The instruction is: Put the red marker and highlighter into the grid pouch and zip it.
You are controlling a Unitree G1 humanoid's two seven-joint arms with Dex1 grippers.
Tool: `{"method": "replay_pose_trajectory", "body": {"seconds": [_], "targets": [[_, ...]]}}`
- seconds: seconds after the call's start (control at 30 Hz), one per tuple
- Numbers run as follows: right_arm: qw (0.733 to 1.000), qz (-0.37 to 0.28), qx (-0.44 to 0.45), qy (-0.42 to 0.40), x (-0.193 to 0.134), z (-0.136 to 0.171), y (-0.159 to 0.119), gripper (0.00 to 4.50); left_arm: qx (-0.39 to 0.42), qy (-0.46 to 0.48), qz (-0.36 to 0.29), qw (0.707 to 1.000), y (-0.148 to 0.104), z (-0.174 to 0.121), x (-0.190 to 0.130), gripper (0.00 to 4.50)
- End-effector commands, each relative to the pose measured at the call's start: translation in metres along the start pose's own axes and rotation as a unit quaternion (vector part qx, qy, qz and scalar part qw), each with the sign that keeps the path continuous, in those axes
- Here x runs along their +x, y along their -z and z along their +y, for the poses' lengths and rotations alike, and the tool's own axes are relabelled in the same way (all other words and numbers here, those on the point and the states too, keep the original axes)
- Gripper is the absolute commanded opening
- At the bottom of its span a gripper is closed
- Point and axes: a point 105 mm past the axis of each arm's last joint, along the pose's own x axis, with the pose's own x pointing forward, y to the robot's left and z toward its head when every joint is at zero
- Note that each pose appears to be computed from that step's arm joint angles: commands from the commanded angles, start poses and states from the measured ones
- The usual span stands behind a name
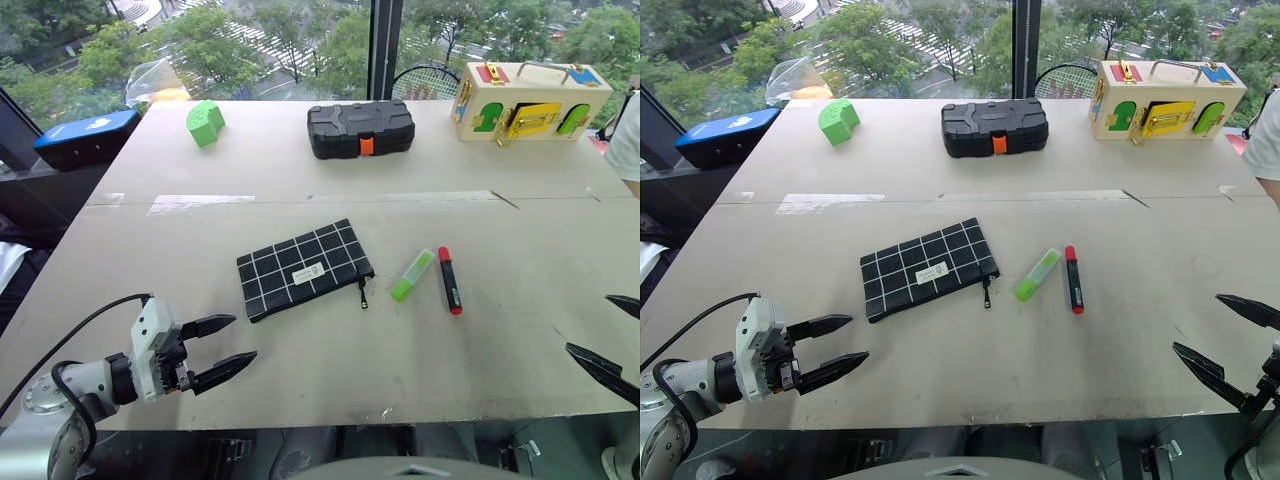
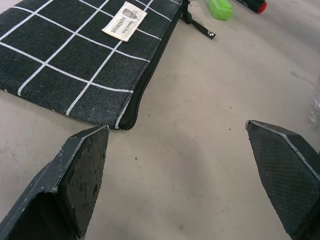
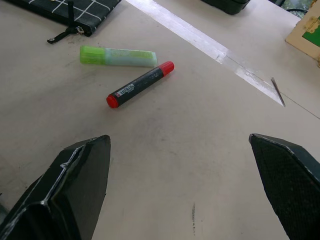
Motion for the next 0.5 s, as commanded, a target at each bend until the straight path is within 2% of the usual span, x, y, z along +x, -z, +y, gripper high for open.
{"method": "replay_pose_trajectory", "body": {"seconds": [0.03,0.2,0.37,0.43,0.5], "targets": [[1.000,-0.013,-0.017,-0.001,0.001,-0.001,-0.007,4.50,0.014,0.001,-0.024,1.000,-0.017,-0.004,0.001,4.45],[0.999,-0.046,-0.013,-0.016,0.016,0.003,-0.014,4.50,-0.003,-0.017,-0.066,0.998,-0.034,-0.003,0.013,4.45],[0.994,-0.101,-0.011,-0.049,0.030,0.014,-0.038,4.50,-0.039,-0.066,-0.114,0.990,-0.054,0.017,0.016,4.45],[0.989,-0.119,-0.005,-0.085,0.036,0.026,-0.048,4.50,0.019,-0.100,-0.107,0.989,-0.058,0.031,0.009,4.45],[0.986,-0.125,-0.005,-0.112,0.041,0.035,-0.053,4.50,0.121,-0.098,-0.069,0.985,-0.052,0.039,0.000,4.45]]}}
